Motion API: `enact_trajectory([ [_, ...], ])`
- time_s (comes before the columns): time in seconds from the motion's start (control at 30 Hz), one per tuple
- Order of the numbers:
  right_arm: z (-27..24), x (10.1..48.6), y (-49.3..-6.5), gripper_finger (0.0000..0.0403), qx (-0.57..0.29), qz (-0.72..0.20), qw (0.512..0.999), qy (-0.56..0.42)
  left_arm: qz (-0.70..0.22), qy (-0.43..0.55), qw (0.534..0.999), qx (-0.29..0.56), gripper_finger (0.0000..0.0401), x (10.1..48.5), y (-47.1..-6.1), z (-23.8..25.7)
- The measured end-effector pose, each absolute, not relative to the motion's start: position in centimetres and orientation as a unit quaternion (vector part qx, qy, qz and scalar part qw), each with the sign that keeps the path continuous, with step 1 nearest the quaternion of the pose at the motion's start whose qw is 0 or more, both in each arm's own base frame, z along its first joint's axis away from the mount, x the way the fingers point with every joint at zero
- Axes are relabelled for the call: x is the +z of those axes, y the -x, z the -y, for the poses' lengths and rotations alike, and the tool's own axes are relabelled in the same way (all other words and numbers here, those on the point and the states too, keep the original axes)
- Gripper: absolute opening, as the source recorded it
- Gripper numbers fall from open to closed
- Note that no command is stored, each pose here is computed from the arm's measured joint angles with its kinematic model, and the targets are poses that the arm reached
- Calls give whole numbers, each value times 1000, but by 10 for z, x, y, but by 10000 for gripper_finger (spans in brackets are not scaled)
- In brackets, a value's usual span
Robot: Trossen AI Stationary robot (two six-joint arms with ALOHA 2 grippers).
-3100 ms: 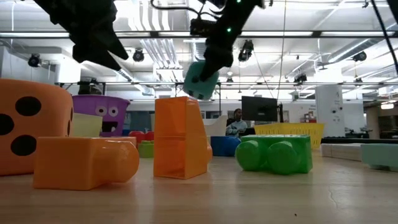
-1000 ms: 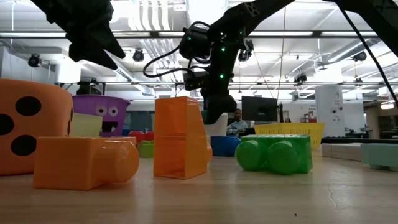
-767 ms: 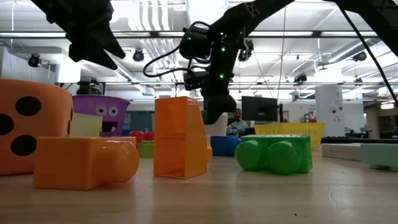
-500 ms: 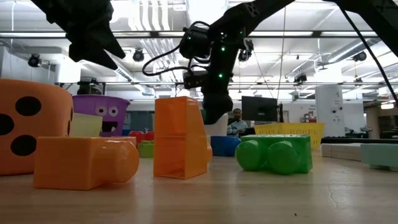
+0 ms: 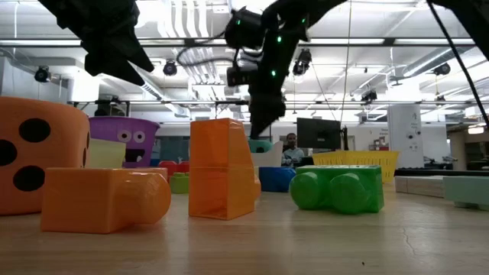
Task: Pick & Place Toys
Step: Put the blue dice into the white bin, then put the red game piece into the light yellow bin
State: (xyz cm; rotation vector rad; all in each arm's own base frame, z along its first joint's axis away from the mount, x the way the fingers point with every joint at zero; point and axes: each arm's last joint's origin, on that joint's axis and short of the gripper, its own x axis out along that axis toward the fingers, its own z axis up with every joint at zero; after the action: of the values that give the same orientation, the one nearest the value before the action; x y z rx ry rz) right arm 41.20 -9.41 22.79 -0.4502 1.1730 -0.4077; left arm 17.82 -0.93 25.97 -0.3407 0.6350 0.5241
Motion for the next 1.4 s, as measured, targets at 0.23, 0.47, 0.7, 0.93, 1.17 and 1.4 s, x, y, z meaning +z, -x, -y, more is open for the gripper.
enact_trajectory([
  [0.23, 81, 279, -394, 398, -225, -478, 833, 167, -303, 177, 901, 257, 283, 256, -181, 10],
  [0.47, 49, 308, -349, 398, -223, -420, 878, 57, -349, 174, 892, 226, 283, 246, -196, 12],
  [0.7, 7, 290, -310, 399, -186, -371, 909, -26, -384, 170, 880, 221, 283, 247, -217, 11],
  [0.93, -31, 278, -285, 399, -149, -304, 938, -74, -420, 168, 861, 231, 283, 238, -241, 9],
  [1.17, -44, 272, -253, 399, -175, -277, 942, -77, -480, 184, 833, 206, 283, 222, -259, 9],
  [1.4, -43, 276, -238, 399, -184, -223, 953, -91, -544, 193, 785, 223, 283, 212, -269, 10],
])
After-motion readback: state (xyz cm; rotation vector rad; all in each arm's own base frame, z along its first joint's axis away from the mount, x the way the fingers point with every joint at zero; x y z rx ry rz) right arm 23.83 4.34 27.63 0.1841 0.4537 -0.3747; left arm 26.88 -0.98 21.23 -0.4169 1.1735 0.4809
